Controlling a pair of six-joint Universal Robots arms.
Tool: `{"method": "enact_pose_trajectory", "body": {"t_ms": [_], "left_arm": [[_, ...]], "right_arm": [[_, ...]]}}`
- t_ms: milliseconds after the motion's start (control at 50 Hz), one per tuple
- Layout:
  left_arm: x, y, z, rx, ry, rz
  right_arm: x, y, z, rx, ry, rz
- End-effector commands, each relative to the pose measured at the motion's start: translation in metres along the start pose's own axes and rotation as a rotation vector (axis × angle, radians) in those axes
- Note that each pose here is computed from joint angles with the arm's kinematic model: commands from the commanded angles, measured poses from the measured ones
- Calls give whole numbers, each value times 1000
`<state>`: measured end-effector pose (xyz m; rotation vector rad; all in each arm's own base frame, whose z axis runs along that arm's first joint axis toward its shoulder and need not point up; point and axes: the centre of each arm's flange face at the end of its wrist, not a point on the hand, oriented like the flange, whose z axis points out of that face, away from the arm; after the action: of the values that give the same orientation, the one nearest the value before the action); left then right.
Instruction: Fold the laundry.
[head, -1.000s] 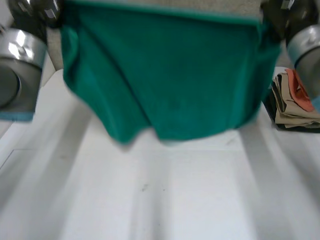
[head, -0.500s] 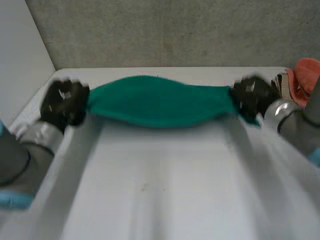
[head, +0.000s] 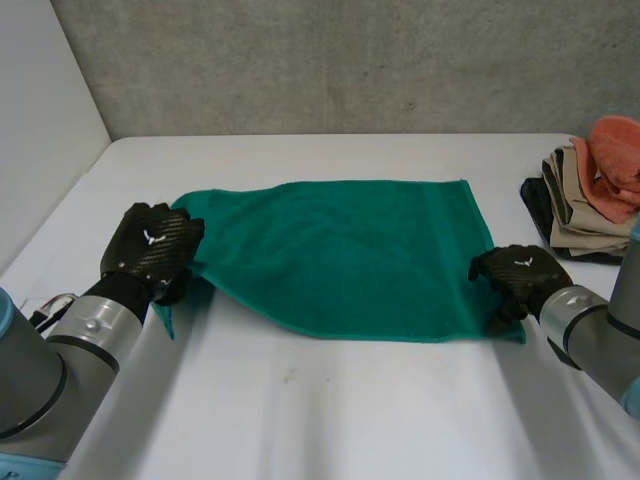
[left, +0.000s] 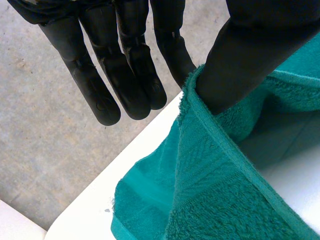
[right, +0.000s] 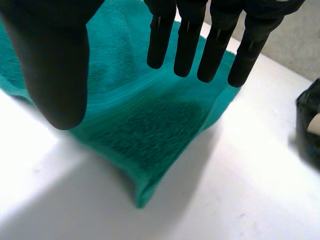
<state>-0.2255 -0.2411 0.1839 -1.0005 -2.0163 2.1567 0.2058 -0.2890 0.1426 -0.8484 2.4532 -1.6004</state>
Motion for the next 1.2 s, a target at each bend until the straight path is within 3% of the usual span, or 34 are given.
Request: {"method": "enact_pose_trajectory", "body": {"t_ms": [20,260,660,1200], "left_arm": [[-2,5,1,-16,-7,-3],[-4,8,2,-27,-10,-6],[4,37,-1,-132,14,-31],[-17,78,-11,-350,-30,-120]], "right_arm": [[-8,12,-8,-37,-26,-20],[-4,15,3,24,19,-193],[1,14,19,60,31,-203],[12,14,15,46,58,-189]]}}
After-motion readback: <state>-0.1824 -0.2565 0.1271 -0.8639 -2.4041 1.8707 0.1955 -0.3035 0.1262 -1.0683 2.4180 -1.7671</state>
